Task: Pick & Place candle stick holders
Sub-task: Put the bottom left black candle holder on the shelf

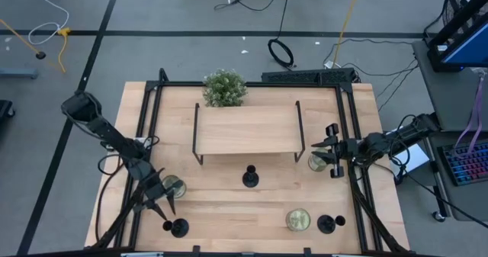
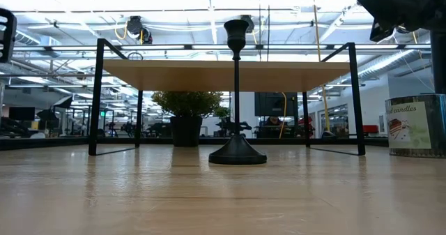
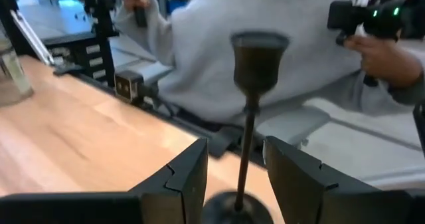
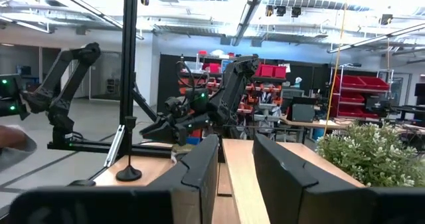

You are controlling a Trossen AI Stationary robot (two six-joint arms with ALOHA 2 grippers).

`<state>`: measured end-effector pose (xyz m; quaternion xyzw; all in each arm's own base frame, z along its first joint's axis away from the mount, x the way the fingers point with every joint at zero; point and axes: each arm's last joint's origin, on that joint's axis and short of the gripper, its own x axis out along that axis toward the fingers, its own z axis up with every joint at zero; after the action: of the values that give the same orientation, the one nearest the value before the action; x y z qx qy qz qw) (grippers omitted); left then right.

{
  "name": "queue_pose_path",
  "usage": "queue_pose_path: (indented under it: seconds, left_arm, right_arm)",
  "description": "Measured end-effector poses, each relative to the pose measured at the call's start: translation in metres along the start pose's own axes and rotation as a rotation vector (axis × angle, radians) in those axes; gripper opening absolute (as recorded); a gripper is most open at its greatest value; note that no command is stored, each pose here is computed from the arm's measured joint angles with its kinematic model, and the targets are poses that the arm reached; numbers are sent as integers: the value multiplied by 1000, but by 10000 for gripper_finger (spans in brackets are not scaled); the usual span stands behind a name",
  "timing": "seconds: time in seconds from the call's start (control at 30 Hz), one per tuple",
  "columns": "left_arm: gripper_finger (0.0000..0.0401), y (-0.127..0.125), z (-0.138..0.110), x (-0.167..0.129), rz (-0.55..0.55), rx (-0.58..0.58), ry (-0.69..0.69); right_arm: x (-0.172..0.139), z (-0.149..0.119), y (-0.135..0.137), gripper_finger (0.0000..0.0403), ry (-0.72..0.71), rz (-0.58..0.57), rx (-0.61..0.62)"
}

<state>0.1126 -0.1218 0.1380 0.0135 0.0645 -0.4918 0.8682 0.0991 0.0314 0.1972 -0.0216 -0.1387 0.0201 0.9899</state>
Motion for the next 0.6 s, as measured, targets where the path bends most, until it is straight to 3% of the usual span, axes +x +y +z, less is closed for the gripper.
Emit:
queue_pose_path:
  seconds: [0.2, 0.6]
  left_arm:
    - [156, 2, 4, 14, -10, 0, -1]
    - [155, 7, -2, 45, -15, -105, 109]
  right_arm:
    - [0, 0, 0, 91, -3, -1, 1]
    - [0, 0, 0, 91, 5, 0, -25]
